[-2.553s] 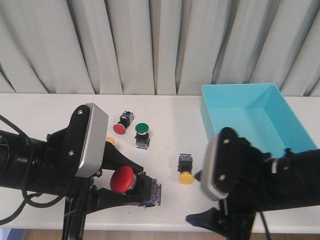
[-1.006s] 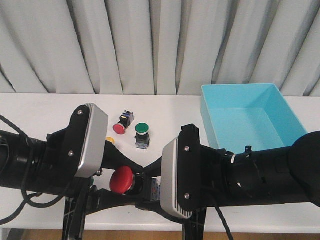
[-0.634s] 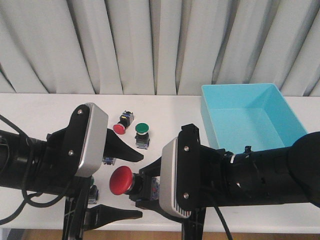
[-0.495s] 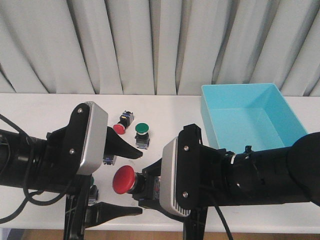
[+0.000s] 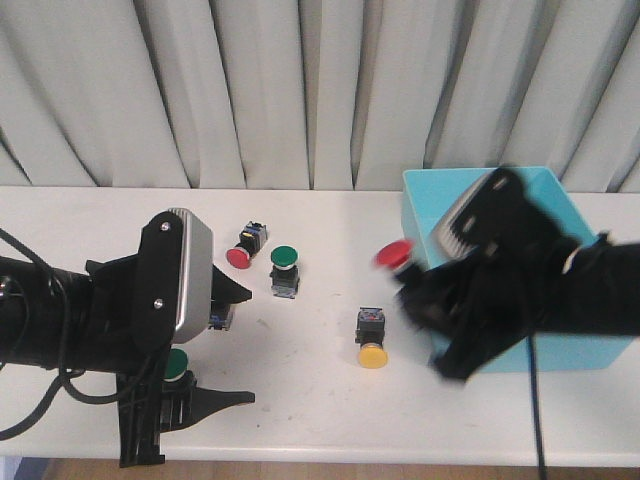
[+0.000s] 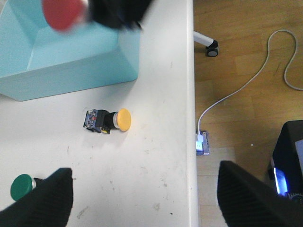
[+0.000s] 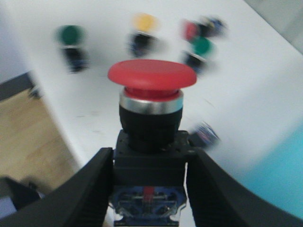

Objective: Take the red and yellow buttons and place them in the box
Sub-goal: 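Carry the red button with the right gripper and drop it in the box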

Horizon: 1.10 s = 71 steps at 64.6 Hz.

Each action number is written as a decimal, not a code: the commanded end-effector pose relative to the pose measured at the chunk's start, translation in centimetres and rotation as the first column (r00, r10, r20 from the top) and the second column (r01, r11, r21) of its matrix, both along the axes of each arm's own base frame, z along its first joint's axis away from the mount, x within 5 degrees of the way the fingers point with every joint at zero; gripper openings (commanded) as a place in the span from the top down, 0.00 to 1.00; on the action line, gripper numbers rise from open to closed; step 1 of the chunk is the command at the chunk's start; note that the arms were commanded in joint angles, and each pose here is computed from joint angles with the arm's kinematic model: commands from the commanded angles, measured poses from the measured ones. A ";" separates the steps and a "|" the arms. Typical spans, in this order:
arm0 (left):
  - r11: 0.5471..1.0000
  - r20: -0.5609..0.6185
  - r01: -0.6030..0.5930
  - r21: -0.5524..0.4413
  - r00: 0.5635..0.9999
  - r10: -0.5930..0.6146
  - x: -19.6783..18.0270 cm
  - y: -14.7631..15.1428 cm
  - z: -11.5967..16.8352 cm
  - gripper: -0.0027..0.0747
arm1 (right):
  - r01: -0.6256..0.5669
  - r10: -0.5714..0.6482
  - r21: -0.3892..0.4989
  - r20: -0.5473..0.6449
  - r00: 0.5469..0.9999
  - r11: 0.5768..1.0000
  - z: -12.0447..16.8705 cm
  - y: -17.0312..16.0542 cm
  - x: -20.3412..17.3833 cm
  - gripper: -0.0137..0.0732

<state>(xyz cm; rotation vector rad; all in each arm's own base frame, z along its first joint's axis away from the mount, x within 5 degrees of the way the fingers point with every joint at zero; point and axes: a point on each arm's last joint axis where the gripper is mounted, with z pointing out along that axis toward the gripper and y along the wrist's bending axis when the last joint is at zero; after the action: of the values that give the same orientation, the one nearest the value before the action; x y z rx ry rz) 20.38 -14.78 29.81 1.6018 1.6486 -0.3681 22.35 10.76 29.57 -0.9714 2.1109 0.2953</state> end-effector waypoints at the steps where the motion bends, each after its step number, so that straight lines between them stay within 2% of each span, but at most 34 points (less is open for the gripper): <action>1: 0.998 0.033 -0.036 -0.061 0.999 0.038 0.0 -0.1 1.4 0.20 | 0.272 -0.272 0.071 -0.013 0.962 0.960 2.2 -3.1 2.3 0.56; 5: 0.998 0.033 -0.036 -0.061 0.999 0.038 0.0 -0.1 1.4 0.20 | 0.418 -0.414 0.044 -0.081 0.907 0.907 1.9 -5.4 4.1 0.56; 13: 0.997 0.032 -0.036 -0.061 0.999 0.038 0.0 -0.1 1.4 0.20 | 0.570 -0.572 -0.070 -0.196 0.797 0.819 0.9 -8.6 7.5 0.56; 18: 0.997 0.031 -0.037 -0.061 0.999 0.039 0.0 -0.1 1.4 0.20 | 0.613 -0.631 -0.155 -0.252 0.734 0.775 -0.4 -10.0 9.7 0.56; 27: 0.997 0.031 -0.038 -0.062 0.999 0.040 0.0 -0.1 1.4 0.20 | 0.632 -0.674 -0.237 -0.315 0.668 0.738 -2.7 -10.9 13.4 0.56; 45: 0.997 0.029 -0.038 -0.062 0.999 0.040 0.0 -0.1 1.4 0.20 | 0.609 -0.677 -0.299 -0.380 0.630 0.735 -7.5 -11.0 18.3 0.56; 71: 0.997 0.029 -0.038 -0.062 0.999 0.040 0.0 -0.1 1.4 0.20 | 0.561 -0.682 -0.389 -0.397 0.614 0.731 -11.8 -11.4 19.5 0.56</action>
<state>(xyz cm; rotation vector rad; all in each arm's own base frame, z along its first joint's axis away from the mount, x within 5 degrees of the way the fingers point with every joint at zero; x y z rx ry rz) 20.39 -14.74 29.79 1.5997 1.6560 -0.3656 41.35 -0.31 15.18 -0.1856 2.9798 -0.0397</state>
